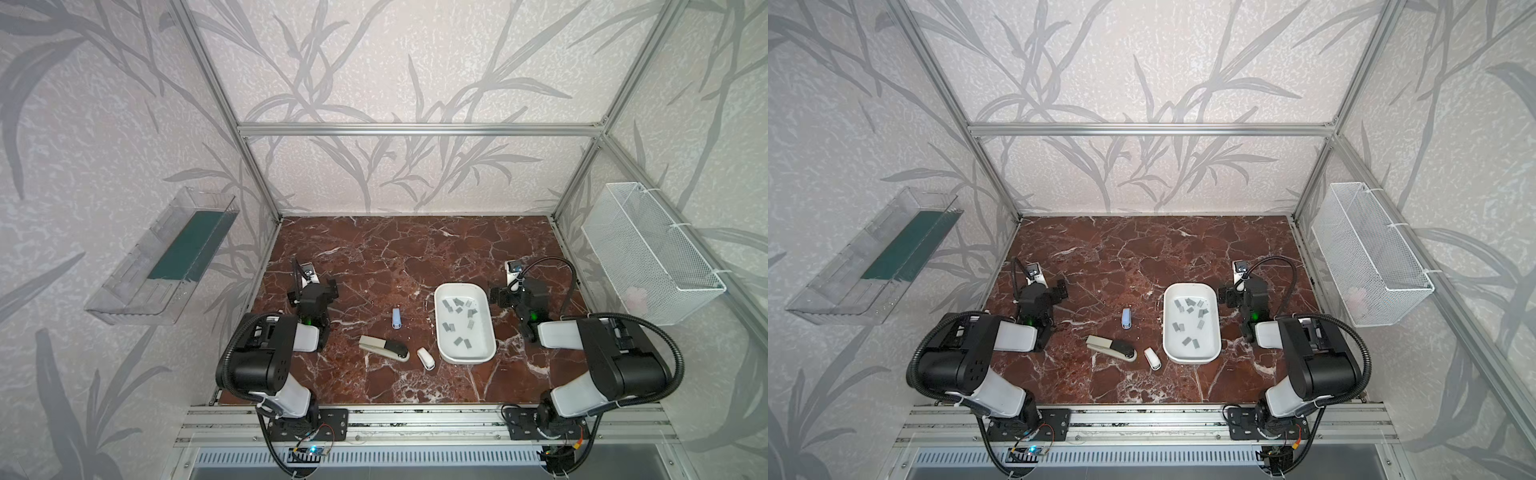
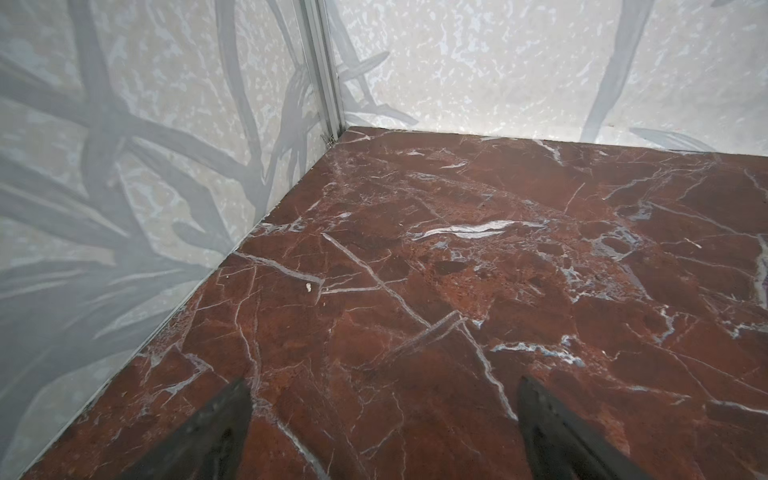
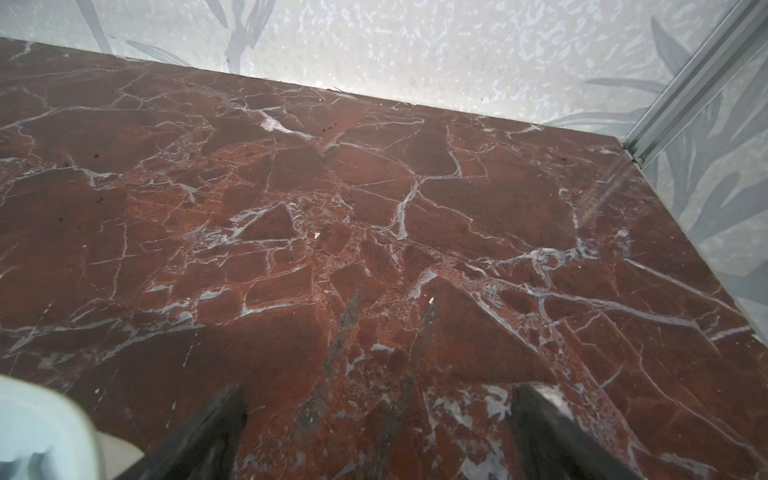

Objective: Load the staples into the stapler

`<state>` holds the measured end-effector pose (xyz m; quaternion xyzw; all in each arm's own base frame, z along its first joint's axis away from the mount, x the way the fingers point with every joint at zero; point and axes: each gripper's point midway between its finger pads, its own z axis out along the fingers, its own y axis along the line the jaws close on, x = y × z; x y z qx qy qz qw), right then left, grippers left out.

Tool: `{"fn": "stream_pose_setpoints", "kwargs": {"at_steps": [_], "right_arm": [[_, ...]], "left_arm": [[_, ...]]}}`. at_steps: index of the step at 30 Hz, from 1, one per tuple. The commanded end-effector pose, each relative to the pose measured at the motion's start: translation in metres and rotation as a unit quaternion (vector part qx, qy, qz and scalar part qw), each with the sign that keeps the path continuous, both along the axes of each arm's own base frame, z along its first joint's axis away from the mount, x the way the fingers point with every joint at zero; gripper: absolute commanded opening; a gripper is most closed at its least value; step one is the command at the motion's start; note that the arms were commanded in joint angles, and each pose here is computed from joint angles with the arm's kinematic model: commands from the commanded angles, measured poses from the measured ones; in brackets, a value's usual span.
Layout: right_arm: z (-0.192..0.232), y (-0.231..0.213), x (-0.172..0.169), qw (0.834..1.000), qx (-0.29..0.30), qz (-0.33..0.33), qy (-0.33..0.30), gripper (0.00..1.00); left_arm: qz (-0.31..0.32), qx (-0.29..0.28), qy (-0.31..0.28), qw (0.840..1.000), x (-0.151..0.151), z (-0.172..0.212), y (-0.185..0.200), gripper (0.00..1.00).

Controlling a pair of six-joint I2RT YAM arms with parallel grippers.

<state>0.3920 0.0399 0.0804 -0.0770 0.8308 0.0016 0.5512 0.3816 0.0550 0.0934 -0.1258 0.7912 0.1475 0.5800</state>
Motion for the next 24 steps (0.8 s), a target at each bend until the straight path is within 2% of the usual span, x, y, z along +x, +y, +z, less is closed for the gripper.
{"fn": "stream_pose_setpoints", "kwargs": {"at_steps": [1,24], "right_arm": [[0.0104,0.0026,0.0037,1.000,-0.004,0.005,-0.017,0.99],[0.0104,-0.0002,0.0053,1.000,-0.002,-0.004,-0.014,0.99]], "left_arm": [[0.010,-0.001,-0.014,1.000,0.0036,0.0093,0.0043,0.99],[0.009,-0.001,-0.013,1.000,0.0037,0.0087,0.0038,1.00]]}}
